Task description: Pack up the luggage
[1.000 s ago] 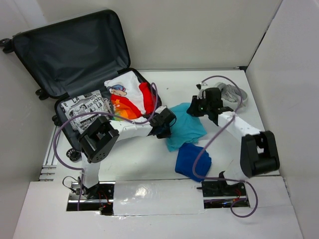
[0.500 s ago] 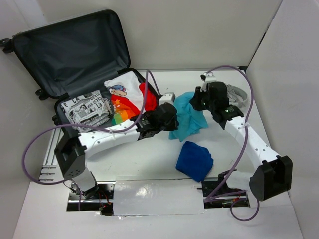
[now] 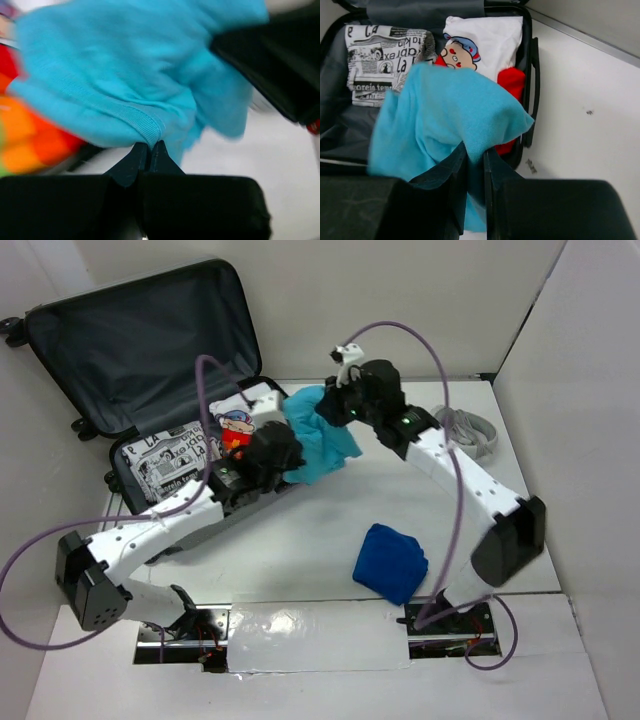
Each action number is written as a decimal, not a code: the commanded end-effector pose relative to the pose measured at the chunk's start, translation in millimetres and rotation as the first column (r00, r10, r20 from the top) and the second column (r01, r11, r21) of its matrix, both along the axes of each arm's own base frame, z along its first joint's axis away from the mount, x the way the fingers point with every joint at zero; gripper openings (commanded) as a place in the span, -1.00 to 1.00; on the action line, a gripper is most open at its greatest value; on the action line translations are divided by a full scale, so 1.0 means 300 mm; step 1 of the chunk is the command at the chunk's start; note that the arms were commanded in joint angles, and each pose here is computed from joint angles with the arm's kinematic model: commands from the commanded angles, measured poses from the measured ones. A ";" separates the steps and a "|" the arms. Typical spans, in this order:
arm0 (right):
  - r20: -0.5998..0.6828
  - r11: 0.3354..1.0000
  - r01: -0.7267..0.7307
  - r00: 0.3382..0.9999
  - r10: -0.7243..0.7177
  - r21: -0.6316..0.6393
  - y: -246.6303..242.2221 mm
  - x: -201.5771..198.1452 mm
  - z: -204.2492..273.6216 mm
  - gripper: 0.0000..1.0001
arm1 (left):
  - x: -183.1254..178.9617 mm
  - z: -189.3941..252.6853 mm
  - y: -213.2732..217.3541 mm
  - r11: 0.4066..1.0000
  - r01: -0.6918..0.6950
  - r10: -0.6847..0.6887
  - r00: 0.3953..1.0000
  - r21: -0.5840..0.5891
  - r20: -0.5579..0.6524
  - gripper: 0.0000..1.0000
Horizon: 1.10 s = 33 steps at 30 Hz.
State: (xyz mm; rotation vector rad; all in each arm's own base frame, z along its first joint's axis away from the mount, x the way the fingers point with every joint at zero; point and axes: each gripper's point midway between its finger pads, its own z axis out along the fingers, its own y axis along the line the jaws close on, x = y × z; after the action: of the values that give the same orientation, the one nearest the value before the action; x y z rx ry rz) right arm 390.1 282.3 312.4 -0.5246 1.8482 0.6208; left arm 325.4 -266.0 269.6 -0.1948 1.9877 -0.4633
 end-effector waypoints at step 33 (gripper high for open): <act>0.108 0.973 -0.229 0.968 0.228 -0.007 0.470 0.580 -0.334 -0.97 | 0.468 -0.242 0.610 0.979 -0.204 0.205 0.978 0.014 -0.035 -1.00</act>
State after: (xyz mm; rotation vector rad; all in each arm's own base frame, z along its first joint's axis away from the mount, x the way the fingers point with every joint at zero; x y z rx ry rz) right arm 542.6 420.6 178.6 -0.7852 1.8389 0.7306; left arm 451.6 -83.9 177.5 -0.4139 2.0747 -0.2748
